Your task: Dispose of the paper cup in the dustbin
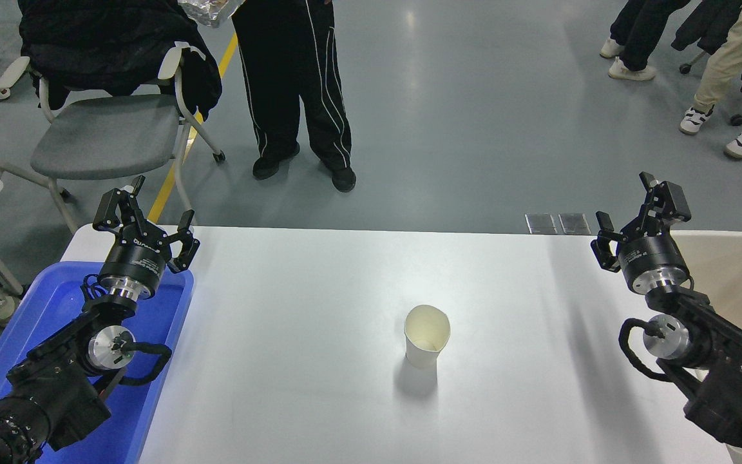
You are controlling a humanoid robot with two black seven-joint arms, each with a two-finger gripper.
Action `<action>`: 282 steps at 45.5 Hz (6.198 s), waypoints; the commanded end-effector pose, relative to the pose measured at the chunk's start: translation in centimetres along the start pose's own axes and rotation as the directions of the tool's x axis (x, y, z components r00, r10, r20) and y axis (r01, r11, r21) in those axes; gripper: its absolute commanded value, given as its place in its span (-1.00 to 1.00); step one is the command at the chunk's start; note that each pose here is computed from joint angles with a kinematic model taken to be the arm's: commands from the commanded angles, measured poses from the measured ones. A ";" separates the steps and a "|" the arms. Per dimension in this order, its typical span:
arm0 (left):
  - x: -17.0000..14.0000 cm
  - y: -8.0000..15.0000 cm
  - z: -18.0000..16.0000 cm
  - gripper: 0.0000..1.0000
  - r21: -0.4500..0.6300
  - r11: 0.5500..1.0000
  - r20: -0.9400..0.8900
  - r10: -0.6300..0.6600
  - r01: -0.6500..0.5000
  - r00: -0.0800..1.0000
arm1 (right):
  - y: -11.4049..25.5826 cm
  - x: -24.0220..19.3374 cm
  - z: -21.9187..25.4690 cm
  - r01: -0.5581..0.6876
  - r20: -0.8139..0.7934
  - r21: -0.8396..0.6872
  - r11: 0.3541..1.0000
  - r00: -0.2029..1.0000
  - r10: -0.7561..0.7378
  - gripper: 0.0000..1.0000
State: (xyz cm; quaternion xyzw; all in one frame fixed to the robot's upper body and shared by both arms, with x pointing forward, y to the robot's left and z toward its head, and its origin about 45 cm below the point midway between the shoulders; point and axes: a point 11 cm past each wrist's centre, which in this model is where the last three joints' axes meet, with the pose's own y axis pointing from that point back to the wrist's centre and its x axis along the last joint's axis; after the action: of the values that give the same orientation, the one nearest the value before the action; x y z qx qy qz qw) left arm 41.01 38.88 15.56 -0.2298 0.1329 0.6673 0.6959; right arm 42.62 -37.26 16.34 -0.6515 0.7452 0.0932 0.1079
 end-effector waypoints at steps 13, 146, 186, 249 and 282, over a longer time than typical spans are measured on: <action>0.0 0.0 0.0 1.00 0.000 1.000 0.000 0.000 0.000 1.000 | 0.0 0.9 0.2 -0.024 -0.012 -0.004 1.000 1.000 0.024 1.00; 0.0 0.0 0.0 1.00 0.000 1.000 0.000 0.000 0.000 1.000 | -0.8 -22.1 2.7 0.316 -0.449 -0.893 0.321 -0.663 -0.598 1.00; 0.0 0.0 0.0 1.00 0.000 1.000 0.000 0.000 0.000 1.000 | 4.5 -19.6 8.9 0.302 -0.324 -0.940 0.159 -0.641 -0.696 1.00; 0.0 0.0 0.0 1.00 0.000 1.000 0.000 0.000 0.000 1.000 | 4.1 -19.5 9.1 0.340 -0.378 -0.921 0.188 -0.668 -0.641 -1.00; 0.0 0.0 0.0 1.00 0.000 1.000 0.000 0.000 0.000 1.000 | 0.3 -27.1 -3.0 0.763 -0.619 -0.578 0.289 -0.180 -0.764 -1.00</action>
State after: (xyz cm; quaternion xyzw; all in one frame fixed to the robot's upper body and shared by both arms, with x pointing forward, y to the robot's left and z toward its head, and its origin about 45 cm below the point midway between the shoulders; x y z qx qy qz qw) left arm 41.01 38.88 15.56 -0.2299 0.1329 0.6673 0.6958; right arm 43.79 -11.49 22.25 -0.8820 0.0569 -0.3537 -0.3062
